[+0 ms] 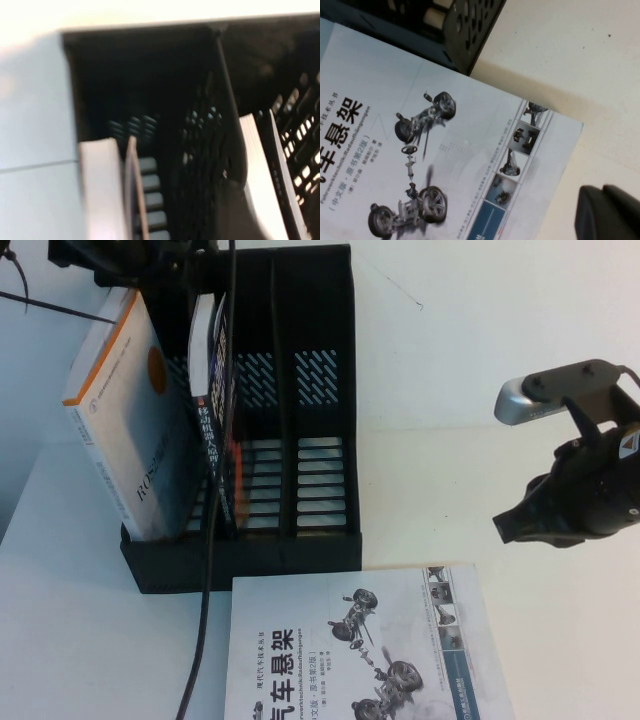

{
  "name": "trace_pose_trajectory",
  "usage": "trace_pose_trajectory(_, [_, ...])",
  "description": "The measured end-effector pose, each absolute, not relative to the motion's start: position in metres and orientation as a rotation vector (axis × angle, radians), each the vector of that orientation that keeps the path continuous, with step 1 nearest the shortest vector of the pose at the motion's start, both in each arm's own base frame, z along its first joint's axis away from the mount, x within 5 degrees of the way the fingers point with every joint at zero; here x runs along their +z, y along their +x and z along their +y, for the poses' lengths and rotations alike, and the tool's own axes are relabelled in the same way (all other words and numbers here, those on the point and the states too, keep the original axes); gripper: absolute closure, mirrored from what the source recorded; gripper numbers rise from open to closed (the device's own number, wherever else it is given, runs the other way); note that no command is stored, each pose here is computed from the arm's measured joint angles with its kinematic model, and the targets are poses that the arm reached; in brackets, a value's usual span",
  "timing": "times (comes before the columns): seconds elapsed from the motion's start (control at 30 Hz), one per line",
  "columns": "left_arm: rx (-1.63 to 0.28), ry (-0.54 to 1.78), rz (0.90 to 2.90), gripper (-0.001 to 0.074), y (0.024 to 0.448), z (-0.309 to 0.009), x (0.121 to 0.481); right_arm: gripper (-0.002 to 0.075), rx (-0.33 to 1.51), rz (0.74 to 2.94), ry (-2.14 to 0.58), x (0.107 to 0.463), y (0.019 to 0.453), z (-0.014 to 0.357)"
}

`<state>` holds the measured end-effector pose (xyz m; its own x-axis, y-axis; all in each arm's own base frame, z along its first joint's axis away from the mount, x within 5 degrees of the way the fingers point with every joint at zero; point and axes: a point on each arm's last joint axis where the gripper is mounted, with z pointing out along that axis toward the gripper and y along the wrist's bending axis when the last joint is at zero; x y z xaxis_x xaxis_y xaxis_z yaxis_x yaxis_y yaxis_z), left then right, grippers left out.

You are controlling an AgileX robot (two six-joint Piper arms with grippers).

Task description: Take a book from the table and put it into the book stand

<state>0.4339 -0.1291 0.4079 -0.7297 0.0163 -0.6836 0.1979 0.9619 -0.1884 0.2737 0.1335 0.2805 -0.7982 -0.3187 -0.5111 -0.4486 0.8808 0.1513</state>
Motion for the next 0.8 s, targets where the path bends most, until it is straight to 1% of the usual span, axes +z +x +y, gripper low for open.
trace_pose_trajectory(0.03, [-0.304,0.149,2.360,0.0445,0.431,-0.127,0.413,0.0726,0.363,2.563,-0.560,0.281,0.274,0.133])
trace_pose_trajectory(0.07, [-0.285,0.149,2.342,0.0505,0.427,-0.124,0.420,0.0726,0.363,2.560,-0.561,0.281,0.274,0.134])
trace_pose_trajectory(0.1, [-0.265,0.147,2.321,0.0582,0.422,-0.121,0.429,0.0726,0.362,2.558,-0.560,0.281,0.274,0.134])
trace_pose_trajectory(0.17, [-0.240,0.144,2.277,0.0664,0.410,-0.115,0.447,0.0726,0.358,2.556,-0.563,0.281,0.274,0.133])
trace_pose_trajectory(0.2, [-0.234,0.142,2.249,0.0689,0.402,-0.112,0.458,0.0726,0.354,2.555,-0.565,0.281,0.274,0.133])
trace_pose_trajectory(0.3, [-0.217,0.132,2.166,0.0722,0.375,-0.102,0.490,0.0726,0.328,2.540,-0.580,0.284,0.274,0.131])
trace_pose_trajectory(0.4, [-0.212,0.145,2.078,0.0732,0.343,-0.093,0.523,0.0726,0.306,2.493,-0.584,0.297,0.267,0.127])
trace_pose_trajectory(0.57, [-0.202,0.205,1.983,0.0734,0.287,-0.079,0.563,0.0726,0.266,2.347,-0.566,0.337,0.243,0.112])
trace_pose_trajectory(0.67, [-0.216,0.261,1.946,0.0735,0.255,-0.073,0.577,0.0726,0.235,2.273,-0.530,0.356,0.224,0.100])
trace_pose_trajectory(0.8, [-0.236,0.299,1.916,0.0736,0.216,-0.065,0.582,0.0726,0.167,2.198,-0.461,0.364,0.195,0.080])
